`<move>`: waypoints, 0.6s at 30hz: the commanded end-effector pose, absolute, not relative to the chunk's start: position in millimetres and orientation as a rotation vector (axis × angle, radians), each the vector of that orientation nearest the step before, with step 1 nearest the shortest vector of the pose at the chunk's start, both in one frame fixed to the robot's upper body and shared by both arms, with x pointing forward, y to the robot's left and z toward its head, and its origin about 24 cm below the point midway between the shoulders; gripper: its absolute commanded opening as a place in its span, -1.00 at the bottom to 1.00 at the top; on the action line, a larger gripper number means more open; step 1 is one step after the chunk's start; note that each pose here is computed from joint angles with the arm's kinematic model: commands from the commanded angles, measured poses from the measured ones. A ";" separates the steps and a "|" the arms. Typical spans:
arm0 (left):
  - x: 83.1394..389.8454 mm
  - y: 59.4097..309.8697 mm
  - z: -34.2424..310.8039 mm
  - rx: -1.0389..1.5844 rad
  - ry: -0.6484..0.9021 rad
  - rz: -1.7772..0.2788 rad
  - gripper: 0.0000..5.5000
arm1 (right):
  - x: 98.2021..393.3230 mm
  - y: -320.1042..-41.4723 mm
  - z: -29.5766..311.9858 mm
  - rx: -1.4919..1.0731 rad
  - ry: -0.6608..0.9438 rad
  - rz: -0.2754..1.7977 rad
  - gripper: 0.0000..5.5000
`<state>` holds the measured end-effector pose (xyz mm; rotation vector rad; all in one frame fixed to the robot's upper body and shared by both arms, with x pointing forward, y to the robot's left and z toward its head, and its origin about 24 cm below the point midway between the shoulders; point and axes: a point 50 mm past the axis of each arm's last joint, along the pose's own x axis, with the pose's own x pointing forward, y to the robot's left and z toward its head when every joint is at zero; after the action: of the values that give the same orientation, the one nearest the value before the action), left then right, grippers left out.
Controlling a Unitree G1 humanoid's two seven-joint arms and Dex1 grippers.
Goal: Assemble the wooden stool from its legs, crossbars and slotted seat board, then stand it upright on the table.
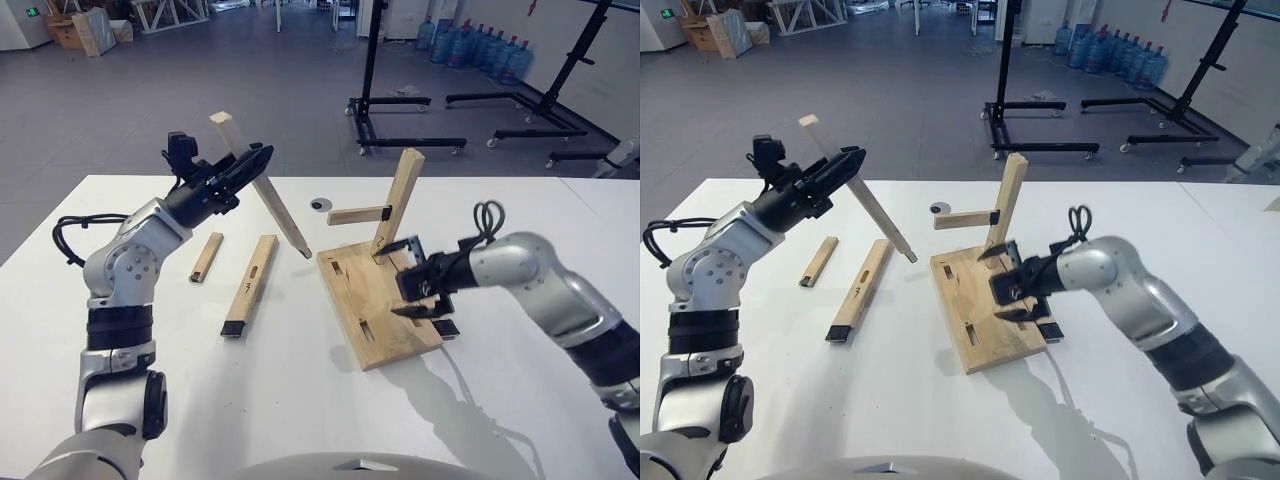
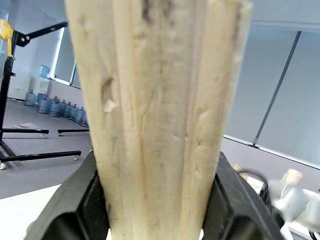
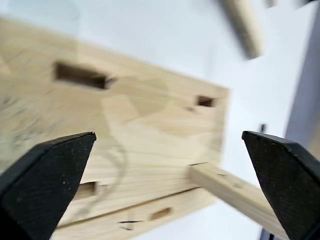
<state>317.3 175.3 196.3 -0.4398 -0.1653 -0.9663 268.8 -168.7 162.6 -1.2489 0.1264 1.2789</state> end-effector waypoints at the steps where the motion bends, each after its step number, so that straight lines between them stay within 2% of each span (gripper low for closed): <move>1: 335.2 170.5 194.0 -0.455 -0.161 -1.021 -0.26 | 276.1 -172.3 197.5 -1.078 0.059 1.185 0.96; 4: 344.0 175.3 187.6 -0.508 -0.182 -1.036 -0.26 | 276.0 -178.0 202.9 -0.966 0.059 1.139 0.96; 8: 351.6 166.5 179.5 -0.513 -0.205 -1.087 -0.26 | 271.2 -178.9 194.2 -0.837 0.072 1.099 0.96; 12: 359.4 155.2 161.5 -0.494 -0.163 -1.105 -0.26 | 266.1 -173.7 185.6 -0.769 0.084 1.091 0.96; 18: 364.4 152.8 138.8 -0.508 -0.129 -1.066 -0.26 | 263.8 -166.7 179.4 -0.716 0.090 1.106 0.96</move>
<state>361.4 154.3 135.6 -0.5261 -0.1156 -1.0621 266.1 -170.6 181.1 -0.7340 0.0898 1.0879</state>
